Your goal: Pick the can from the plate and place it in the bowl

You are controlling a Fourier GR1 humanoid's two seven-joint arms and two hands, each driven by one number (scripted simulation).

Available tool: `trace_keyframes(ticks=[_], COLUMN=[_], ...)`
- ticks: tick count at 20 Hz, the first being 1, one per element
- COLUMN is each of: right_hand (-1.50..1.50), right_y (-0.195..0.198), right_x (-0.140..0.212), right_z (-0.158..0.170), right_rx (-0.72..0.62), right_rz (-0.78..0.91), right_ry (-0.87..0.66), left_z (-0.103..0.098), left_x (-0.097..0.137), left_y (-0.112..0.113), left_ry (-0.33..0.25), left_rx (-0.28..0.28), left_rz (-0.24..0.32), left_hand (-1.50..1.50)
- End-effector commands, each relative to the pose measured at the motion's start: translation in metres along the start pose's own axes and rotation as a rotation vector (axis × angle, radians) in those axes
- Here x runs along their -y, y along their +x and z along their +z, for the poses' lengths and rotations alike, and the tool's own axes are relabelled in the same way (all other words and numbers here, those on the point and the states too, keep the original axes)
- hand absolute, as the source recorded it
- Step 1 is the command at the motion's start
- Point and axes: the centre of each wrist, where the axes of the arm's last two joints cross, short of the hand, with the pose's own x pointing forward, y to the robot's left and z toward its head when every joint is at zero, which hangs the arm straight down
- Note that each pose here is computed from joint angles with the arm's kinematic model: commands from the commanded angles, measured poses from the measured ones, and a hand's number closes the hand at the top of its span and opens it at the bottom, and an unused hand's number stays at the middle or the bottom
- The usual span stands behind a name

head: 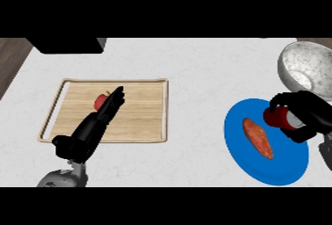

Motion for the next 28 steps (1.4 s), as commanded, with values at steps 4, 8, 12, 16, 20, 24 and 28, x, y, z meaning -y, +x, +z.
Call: trace_keyframes(ticks=[4, 8, 12, 16, 20, 24, 28], right_hand=[1.5, 1.5, 1.5, 1.5, 1.5, 1.5, 1.5], right_y=[-0.004, -0.016, -0.023, -0.057, -0.065, -0.105, -0.107], right_x=[0.063, 0.082, 0.1, 0.105, 0.079, 0.102, 0.086], right_z=[0.025, 0.03, 0.026, 0.03, 0.014, 0.018, -0.006], right_rx=[0.054, 0.032, -0.039, -0.12, -0.196, -0.236, -0.265], right_rz=[-0.164, -0.376, -0.452, -0.324, -0.217, -0.162, -0.132], right_ry=[-0.377, -0.48, -0.489, -0.494, -0.57, -0.653, -0.588], left_z=[0.003, 0.001, -0.016, -0.006, -0.003, -0.02, -0.015], left_x=[0.005, -0.01, -0.002, 0.013, 0.01, 0.006, 0.01], left_y=[-0.007, -0.008, 0.0, -0.001, -0.021, 0.014, -0.005], left_ry=[0.015, 0.013, 0.007, -0.014, -0.028, -0.042, -0.027], left_rx=[-0.017, 0.005, -0.008, 0.013, 0.008, 0.026, 0.03], left_rz=[0.018, -0.008, -0.006, -0.003, -0.023, -0.002, 0.004], left_hand=[0.0, 0.0, 0.0, 0.0, 0.0, 0.0, 0.0])
